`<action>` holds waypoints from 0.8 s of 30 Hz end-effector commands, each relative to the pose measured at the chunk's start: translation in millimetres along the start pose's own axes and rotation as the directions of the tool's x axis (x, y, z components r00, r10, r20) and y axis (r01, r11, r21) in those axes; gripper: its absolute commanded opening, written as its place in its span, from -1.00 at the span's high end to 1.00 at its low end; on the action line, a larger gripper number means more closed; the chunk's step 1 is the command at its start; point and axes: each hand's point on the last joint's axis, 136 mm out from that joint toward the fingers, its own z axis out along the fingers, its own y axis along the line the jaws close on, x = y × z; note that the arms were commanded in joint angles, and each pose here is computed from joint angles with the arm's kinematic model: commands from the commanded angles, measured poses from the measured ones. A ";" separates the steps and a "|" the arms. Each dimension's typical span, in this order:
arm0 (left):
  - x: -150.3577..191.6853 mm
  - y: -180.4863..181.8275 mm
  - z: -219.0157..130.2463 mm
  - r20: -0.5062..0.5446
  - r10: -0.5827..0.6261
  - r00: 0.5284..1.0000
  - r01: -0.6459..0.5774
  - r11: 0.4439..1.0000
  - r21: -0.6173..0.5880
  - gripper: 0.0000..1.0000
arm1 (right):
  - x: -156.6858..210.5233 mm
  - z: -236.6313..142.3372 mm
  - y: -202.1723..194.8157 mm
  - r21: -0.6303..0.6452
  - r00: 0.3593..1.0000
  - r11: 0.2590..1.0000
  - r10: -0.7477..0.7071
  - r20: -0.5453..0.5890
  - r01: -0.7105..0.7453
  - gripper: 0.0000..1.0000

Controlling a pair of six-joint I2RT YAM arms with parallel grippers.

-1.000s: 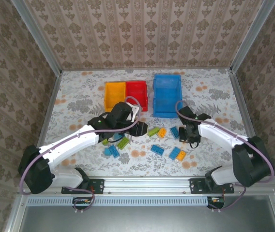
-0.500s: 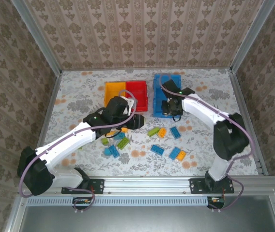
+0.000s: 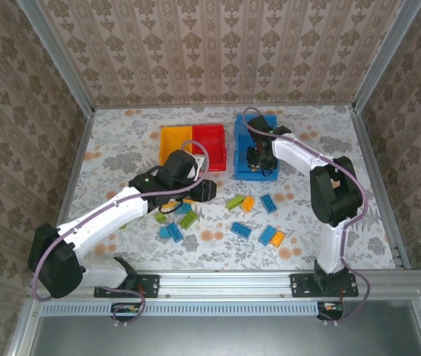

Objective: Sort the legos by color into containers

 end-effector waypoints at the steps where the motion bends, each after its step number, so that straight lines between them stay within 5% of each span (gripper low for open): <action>1: 13.0 3.2 7.5 -0.064 0.050 0.997 -0.050 0.999 0.001 0.04 | -6.9 -14.7 6.6 -0.020 1.000 1.000 -0.019 0.011 0.020 0.32; 11: 23.1 2.4 17.0 -0.110 0.093 0.990 -0.093 0.996 0.008 0.06 | -17.5 -56.1 8.4 -0.050 0.996 0.998 -0.030 0.085 0.034 0.15; 17: 26.1 -3.7 25.5 -0.156 0.161 0.975 -0.158 0.987 0.033 0.11 | -21.1 -111.8 8.2 -0.086 0.971 0.991 -0.085 0.225 0.107 0.17; 24: 36.6 -15.9 30.2 -0.222 0.279 0.934 -0.263 0.960 0.098 0.13 | 50.7 -143.6 -5.3 -0.224 0.962 0.956 -0.137 0.238 0.191 0.15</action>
